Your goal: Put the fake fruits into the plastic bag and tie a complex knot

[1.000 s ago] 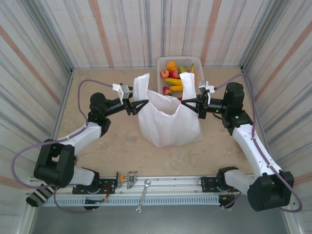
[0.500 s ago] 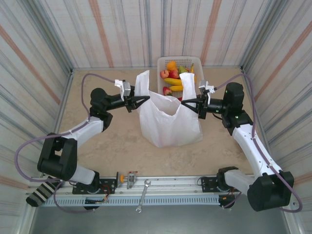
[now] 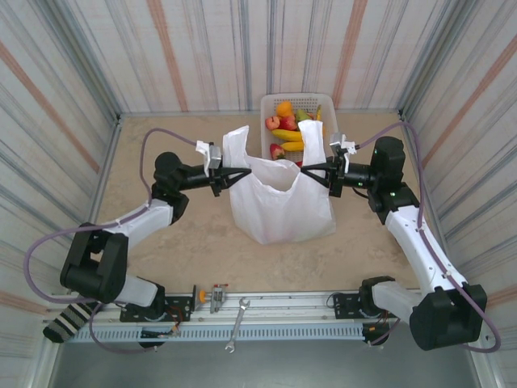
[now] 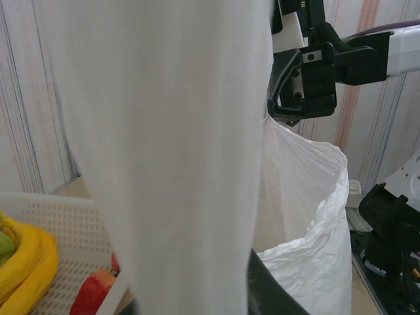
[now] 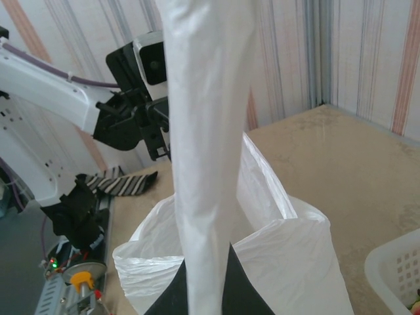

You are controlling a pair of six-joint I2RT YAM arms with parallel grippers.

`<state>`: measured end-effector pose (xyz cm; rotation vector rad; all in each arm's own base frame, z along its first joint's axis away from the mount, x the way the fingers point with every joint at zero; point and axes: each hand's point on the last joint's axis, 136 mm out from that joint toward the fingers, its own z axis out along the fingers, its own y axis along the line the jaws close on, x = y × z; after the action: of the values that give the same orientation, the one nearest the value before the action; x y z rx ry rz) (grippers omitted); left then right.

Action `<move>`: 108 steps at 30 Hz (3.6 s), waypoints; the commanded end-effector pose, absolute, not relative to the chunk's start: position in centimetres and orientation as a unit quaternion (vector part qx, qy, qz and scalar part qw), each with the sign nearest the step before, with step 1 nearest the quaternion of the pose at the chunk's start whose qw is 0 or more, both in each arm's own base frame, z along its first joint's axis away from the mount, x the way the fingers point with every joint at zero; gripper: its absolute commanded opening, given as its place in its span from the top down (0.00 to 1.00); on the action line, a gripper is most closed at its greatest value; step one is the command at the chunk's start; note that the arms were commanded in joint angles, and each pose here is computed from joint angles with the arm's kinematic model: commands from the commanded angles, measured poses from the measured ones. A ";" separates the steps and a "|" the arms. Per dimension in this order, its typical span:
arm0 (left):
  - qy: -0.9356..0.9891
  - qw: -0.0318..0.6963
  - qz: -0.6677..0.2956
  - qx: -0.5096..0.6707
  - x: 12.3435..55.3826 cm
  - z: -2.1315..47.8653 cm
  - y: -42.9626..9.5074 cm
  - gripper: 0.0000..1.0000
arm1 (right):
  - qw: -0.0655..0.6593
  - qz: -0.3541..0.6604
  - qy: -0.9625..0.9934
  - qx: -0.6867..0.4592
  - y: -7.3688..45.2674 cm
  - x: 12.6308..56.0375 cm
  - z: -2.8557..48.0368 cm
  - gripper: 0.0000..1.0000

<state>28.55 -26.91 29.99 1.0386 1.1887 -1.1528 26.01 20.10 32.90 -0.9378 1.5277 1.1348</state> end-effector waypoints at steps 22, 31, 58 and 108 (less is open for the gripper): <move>0.643 0.493 -0.416 0.412 25.4 27.3 -23.6 1.00 | 0.488 0.348 0.700 -0.388 17.3 26.0 29.8 1.00; 0.632 0.513 -0.412 0.408 25.0 27.7 -23.1 1.00 | 0.506 0.351 0.698 -0.366 16.0 25.8 29.2 1.00; 0.578 0.382 -0.371 0.619 20.0 25.1 -30.0 1.00 | 0.400 0.372 0.708 -0.448 20.1 24.3 26.2 1.00; 0.632 0.249 -0.370 0.634 21.7 22.9 -32.5 1.00 | 0.387 0.402 0.660 -0.503 23.5 21.9 27.9 0.40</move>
<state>21.90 -32.33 22.54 1.7232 1.7005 -1.0012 22.10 23.17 26.28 -1.2898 1.7399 0.9943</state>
